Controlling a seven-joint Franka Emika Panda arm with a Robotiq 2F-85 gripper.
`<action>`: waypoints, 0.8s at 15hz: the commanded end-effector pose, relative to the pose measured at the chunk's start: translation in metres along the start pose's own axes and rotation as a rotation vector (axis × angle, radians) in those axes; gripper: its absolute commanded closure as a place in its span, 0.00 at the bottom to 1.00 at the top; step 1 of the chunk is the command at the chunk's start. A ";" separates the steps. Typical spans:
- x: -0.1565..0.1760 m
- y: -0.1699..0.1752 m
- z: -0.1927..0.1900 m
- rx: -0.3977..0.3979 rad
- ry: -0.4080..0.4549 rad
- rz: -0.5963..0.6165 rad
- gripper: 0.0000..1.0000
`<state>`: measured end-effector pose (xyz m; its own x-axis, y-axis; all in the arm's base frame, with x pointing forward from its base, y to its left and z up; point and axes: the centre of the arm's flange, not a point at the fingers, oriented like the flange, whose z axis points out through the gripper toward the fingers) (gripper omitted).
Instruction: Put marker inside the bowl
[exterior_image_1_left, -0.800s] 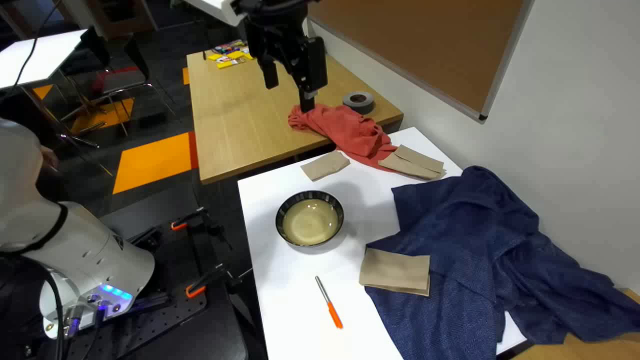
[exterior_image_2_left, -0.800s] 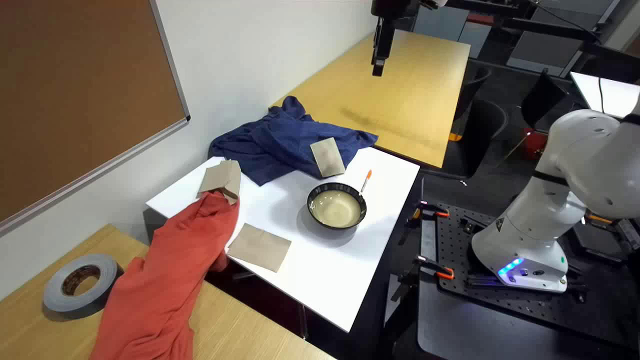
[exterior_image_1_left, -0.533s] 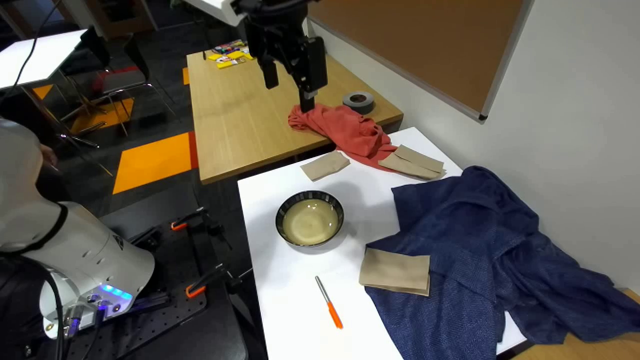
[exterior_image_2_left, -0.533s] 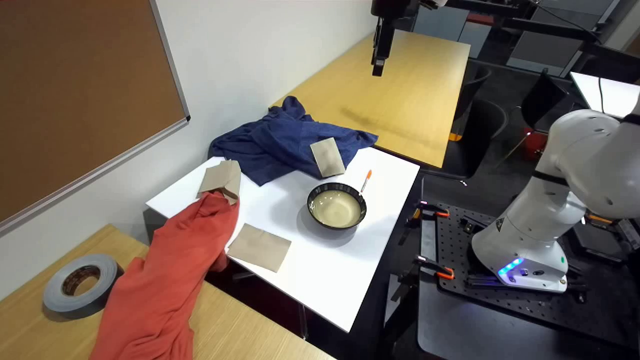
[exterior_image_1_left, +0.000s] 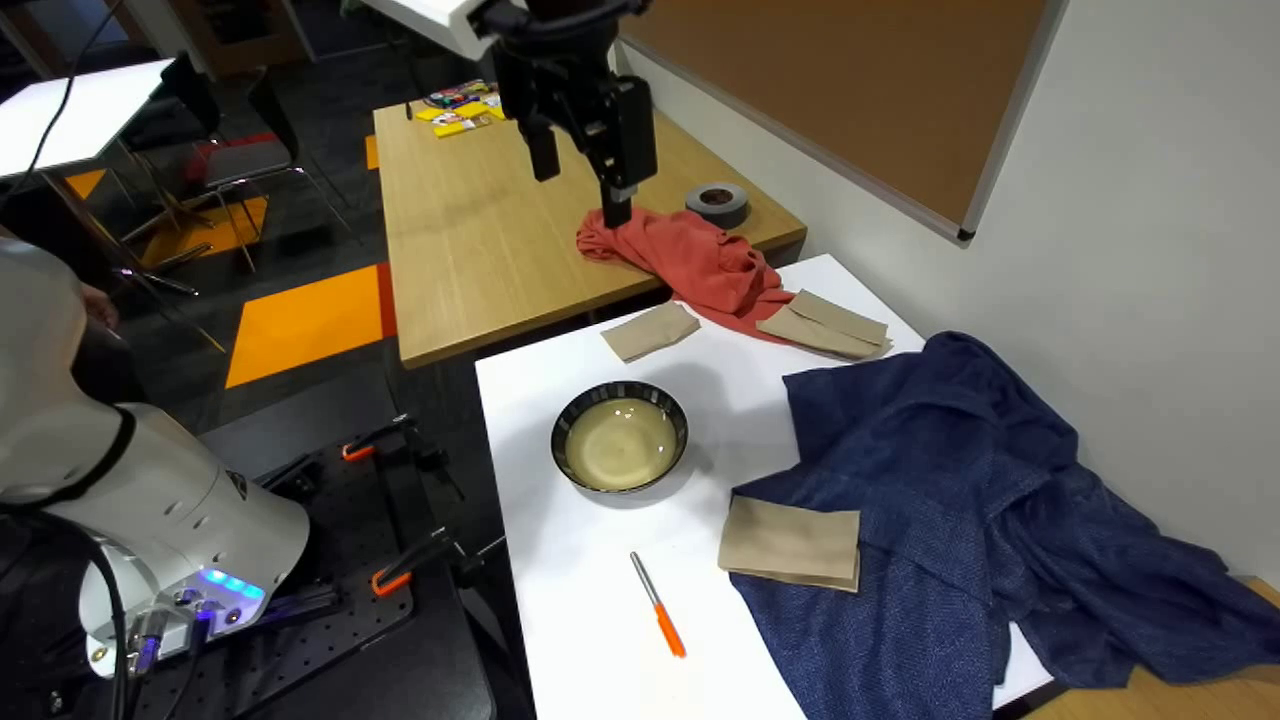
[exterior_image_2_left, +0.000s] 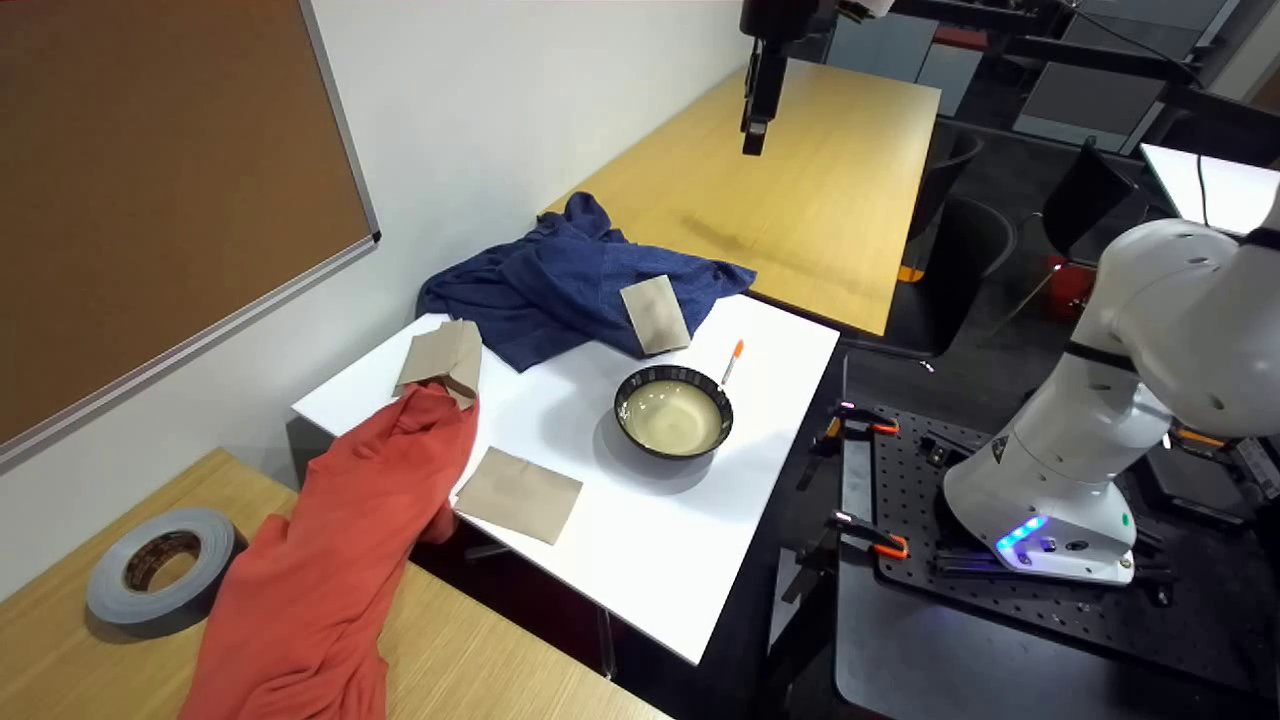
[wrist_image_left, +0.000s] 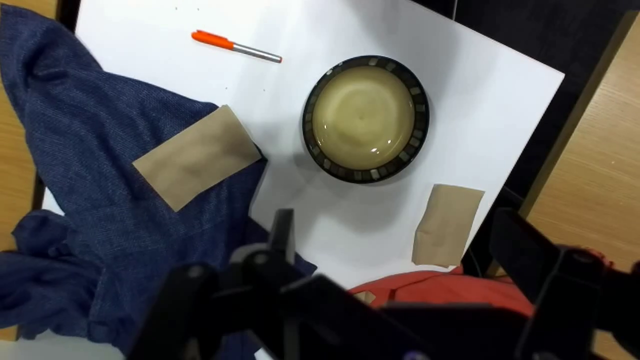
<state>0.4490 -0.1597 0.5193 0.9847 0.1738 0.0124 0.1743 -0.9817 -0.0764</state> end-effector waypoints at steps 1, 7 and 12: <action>0.000 0.005 0.021 0.009 0.011 0.017 0.00; -0.014 0.034 0.076 0.007 0.015 0.164 0.00; -0.024 0.070 0.125 -0.027 0.057 0.438 0.00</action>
<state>0.4379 -0.2119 0.4171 0.9925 -0.1201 0.0229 -0.1185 -0.9910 -0.0628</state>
